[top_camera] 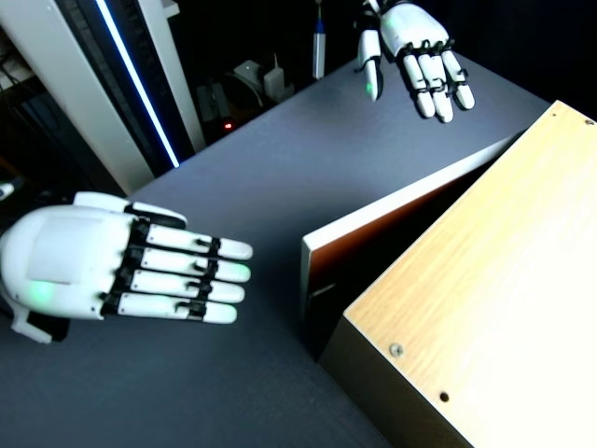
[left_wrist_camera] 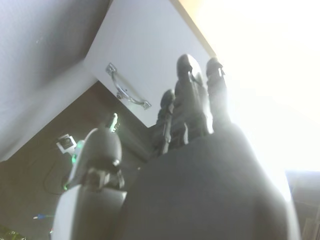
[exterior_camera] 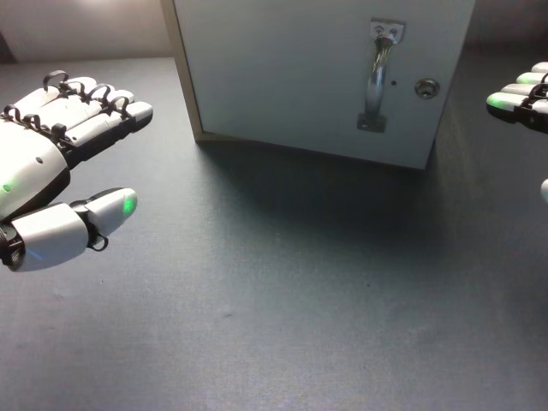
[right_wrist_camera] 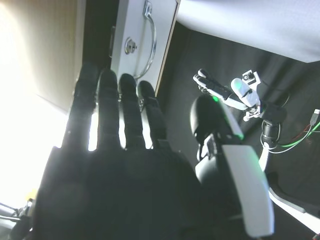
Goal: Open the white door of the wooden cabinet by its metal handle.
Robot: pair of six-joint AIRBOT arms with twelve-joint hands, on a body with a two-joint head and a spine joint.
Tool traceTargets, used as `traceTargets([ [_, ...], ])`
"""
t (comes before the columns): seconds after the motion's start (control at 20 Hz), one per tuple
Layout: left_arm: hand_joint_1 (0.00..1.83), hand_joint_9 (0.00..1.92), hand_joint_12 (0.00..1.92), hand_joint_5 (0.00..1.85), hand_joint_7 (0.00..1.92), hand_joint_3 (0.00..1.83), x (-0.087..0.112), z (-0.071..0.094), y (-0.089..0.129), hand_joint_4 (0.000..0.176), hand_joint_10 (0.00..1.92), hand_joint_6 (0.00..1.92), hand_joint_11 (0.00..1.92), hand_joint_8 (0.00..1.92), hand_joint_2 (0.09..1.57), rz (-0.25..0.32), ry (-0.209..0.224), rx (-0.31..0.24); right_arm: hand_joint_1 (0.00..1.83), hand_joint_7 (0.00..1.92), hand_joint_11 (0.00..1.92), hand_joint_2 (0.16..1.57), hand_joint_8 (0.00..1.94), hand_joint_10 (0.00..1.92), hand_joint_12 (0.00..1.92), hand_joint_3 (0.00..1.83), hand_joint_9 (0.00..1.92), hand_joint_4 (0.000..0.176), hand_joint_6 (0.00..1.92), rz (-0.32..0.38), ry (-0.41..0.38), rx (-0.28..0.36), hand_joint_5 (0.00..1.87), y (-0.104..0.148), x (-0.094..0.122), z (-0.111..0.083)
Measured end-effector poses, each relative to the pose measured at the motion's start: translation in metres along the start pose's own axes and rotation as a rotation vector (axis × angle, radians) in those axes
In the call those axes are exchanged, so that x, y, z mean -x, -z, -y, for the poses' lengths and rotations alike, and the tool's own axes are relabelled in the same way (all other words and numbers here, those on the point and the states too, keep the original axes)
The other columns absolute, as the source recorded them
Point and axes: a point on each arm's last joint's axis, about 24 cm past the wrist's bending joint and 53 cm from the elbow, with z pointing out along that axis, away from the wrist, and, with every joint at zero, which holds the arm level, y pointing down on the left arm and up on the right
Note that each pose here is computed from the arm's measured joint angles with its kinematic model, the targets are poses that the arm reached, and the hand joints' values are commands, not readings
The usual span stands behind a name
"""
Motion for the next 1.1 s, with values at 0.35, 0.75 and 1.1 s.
traceTargets([
  [0.35, 0.0, 0.06, 0.13, 0.12, 0.08, 0.0, 0.0, 0.0, 0.0, 0.0, 0.0, 0.0, 0.0, 0.0, 1.47, 0.0, 0.0, 0.0, 0.0, 0.05, 0.01, 1.48, 0.0, 0.0, 0.03, 0.0, 0.01, 0.0, 0.0, 0.002, 0.002, -0.004, 0.08, 0.0, 0.001, 0.002],
  [0.75, 0.0, 0.0, 0.0, 0.0, 0.0, 0.0, -0.002, 0.0, -0.001, 0.0, 0.0, 0.0, 0.0, 0.0, 1.4, -0.004, 0.001, -0.002, 0.0, 0.0, 0.0, 1.39, 0.0, 0.0, 0.0, 0.0, 0.0, 0.0, 0.0, 0.043, 0.007, -0.063, 0.0, -0.009, 0.02, 0.025],
  [1.1, 0.0, 0.0, 0.0, 0.0, 0.0, 0.0, -0.003, -0.001, -0.001, 0.0, 0.0, 0.0, 0.0, 0.0, 1.36, -0.009, 0.002, 0.0, 0.0, 0.0, 0.0, 1.3, 0.0, 0.0, 0.0, 0.0, 0.0, 0.0, 0.0, 0.054, 0.009, -0.105, 0.0, -0.034, 0.023, 0.044],
])
